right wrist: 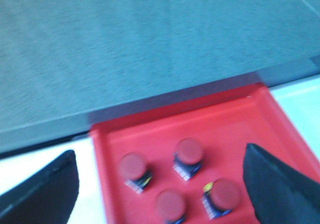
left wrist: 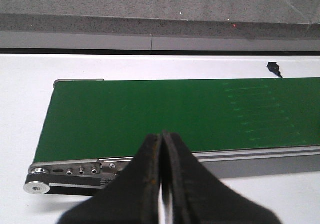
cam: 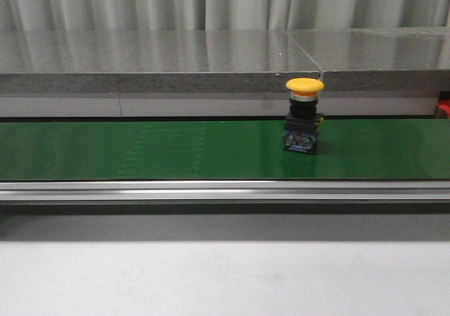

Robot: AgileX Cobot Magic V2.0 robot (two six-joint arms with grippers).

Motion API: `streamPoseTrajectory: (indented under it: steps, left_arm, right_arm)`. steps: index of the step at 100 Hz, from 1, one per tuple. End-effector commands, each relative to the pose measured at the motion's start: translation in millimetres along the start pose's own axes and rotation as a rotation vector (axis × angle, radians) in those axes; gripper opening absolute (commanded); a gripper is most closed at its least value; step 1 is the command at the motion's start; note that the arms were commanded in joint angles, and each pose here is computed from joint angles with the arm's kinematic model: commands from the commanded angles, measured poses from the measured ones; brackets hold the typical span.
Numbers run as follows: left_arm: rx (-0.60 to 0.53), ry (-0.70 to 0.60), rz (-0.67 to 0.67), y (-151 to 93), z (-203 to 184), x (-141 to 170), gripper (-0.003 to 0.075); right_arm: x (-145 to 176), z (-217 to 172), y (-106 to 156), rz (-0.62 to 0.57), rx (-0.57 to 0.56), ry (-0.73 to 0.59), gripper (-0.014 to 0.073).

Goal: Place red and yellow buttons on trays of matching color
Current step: 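Move the right gripper back and grasp the yellow button at the belt end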

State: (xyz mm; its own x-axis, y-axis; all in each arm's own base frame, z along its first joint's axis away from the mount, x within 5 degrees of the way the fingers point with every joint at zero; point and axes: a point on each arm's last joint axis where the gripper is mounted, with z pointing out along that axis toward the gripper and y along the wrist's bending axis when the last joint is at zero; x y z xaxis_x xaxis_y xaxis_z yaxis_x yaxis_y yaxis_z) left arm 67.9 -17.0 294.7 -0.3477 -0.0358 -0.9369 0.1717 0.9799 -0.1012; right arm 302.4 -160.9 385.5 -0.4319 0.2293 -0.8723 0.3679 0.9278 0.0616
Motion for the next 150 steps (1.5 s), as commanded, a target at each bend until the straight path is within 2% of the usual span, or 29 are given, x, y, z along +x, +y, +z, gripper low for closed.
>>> streamPoseTrajectory:
  steps: [1,24,51,70,88,116,150]
  left_arm:
    - [0.007,-0.093,-0.013,-1,-3,-14,-0.0019]
    - [0.007,-0.093,-0.013,-1,-3,-14,-0.0019]
    - [0.007,-0.093,-0.013,-1,-3,-14,-0.0019]
    - [0.007,-0.093,-0.013,-1,-3,-14,-0.0019]
    - [0.007,-0.093,-0.013,-1,-3,-14,-0.0019]
    - [0.007,-0.093,-0.013,-1,-3,-14,-0.0019]
    - [0.007,-0.093,-0.013,-1,-3,-14,-0.0019]
  right_arm:
    - [-5,-36,18,-0.041,-0.034,-0.07,0.0654]
    - [48,-54,58,-0.103,-0.179,0.119,0.0654]
    - [95,-56,105,-0.267,-0.353,0.258,0.0654]
    - [103,-64,135,-0.396,-0.463,0.256,0.0654]
    - [113,-64,153,-0.46,-0.529,0.293,0.0654]
    - [127,-34,176,-0.5,-0.564,0.382,0.0654]
    - [135,1,201,-0.516,-0.572,0.4,0.0654]
